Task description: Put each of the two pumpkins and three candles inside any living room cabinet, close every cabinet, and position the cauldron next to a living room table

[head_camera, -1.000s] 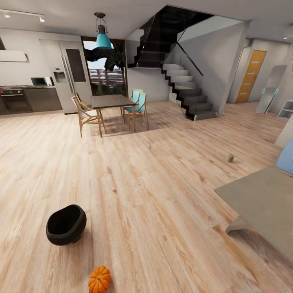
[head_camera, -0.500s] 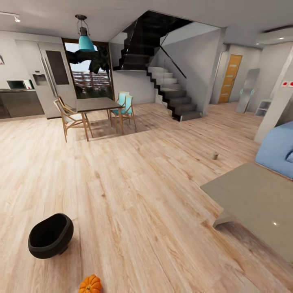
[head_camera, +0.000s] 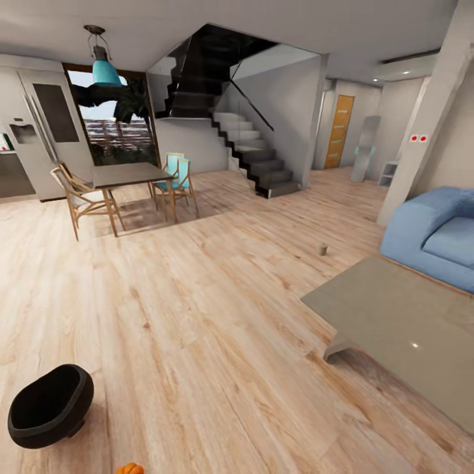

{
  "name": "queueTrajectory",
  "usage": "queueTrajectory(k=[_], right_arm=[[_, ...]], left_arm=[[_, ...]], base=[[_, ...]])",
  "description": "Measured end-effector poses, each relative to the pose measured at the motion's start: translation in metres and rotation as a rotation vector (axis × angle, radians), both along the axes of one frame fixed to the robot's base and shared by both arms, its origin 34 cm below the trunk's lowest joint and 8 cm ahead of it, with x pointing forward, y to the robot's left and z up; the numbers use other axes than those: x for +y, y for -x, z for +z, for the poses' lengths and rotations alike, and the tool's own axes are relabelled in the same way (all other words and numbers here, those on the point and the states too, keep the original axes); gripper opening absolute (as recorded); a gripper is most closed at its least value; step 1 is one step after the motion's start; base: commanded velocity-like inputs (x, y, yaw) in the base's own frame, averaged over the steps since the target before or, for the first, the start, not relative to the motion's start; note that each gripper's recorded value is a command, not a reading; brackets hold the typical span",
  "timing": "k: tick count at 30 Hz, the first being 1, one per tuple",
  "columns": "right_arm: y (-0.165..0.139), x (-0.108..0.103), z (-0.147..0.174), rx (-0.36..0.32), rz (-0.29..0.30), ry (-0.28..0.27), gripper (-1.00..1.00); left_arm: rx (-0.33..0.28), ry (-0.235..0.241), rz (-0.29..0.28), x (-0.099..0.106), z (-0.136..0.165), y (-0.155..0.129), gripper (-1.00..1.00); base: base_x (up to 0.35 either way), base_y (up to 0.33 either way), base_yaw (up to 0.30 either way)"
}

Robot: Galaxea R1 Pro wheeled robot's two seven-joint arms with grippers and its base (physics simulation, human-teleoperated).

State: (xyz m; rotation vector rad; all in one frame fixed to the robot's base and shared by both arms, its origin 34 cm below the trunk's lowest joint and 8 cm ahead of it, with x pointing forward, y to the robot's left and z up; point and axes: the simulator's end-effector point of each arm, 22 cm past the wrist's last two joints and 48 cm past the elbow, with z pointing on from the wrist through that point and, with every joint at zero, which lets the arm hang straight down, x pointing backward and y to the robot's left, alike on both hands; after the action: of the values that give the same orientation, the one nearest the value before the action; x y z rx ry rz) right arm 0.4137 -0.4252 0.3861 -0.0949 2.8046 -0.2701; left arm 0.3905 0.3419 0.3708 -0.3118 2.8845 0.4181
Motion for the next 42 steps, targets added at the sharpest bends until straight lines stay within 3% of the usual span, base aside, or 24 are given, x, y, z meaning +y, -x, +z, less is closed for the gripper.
queueTrajectory(k=[29,42], right_arm=[[0.015,0.000,-0.011,0.044,-0.005,0.000,1.00],[0.021,0.000,-0.016,0.062,-0.006,0.000,1.00]], left_arm=[[0.035,0.002,-0.002,-0.001,-0.009,0.012,1.00],[0.053,0.000,-0.003,0.000,-0.014,0.019,1.00]], base=[[0.002,0.000,-0.163],[0.269,0.000,-0.154]])
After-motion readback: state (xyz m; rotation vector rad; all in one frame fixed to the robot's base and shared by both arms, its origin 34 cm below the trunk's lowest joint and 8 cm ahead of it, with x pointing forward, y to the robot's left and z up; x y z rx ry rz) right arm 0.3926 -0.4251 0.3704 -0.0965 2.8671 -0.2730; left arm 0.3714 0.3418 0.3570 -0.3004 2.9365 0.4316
